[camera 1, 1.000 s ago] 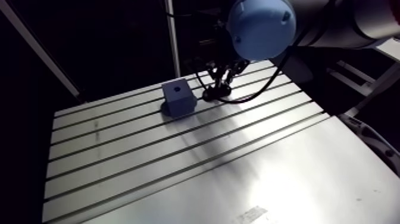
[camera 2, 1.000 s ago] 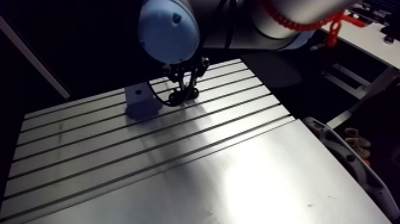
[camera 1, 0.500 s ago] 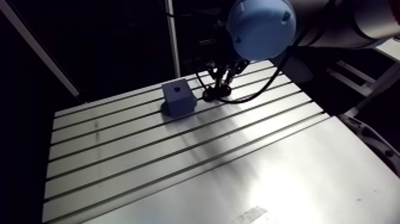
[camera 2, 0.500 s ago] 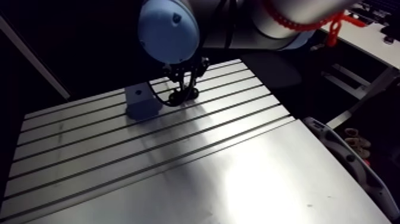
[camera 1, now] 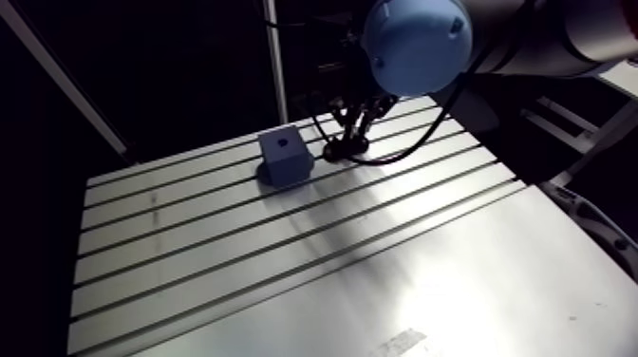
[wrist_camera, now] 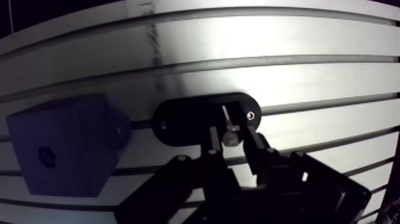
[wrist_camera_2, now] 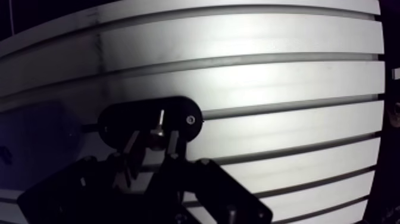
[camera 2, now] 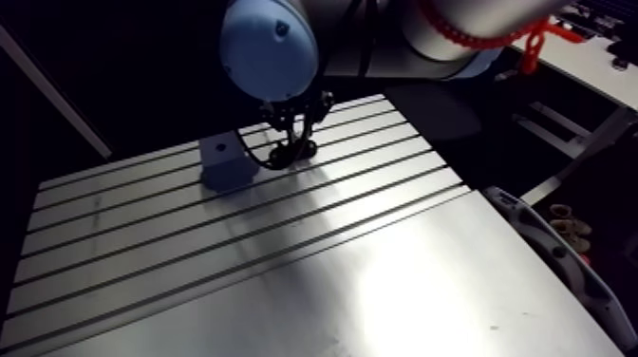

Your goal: Pick up the M10 bolt and insert it into the hex recess until seated.

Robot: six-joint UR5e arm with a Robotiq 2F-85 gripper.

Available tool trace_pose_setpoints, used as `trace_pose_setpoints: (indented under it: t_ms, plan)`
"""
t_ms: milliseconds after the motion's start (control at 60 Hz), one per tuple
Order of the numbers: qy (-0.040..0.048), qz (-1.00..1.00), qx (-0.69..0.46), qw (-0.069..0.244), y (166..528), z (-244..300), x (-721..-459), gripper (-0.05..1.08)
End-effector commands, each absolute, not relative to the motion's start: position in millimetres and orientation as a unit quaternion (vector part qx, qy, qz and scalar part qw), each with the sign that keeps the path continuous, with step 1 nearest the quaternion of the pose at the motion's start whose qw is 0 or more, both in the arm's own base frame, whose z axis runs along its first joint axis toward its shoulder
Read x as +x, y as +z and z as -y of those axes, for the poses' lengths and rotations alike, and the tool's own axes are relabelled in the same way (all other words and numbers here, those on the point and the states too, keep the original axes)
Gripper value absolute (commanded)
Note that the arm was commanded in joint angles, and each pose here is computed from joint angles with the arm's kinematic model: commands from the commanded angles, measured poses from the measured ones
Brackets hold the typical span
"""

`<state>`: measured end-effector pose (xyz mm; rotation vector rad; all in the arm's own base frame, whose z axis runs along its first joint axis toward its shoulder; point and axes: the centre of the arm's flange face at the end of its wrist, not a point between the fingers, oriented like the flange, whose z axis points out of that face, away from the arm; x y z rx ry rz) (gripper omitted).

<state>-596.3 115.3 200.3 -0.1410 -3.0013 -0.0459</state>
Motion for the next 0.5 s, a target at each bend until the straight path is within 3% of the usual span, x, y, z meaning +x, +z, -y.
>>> trace_pose_setpoints:
  t_ms: [17,500]
  plan:
    - [-0.0151,0.997,-0.046,0.068,200.0,-115.2,-596.0,0.65]
    - [-0.0165,0.997,-0.046,0.067,199.7,-115.7,-596.4,0.66]
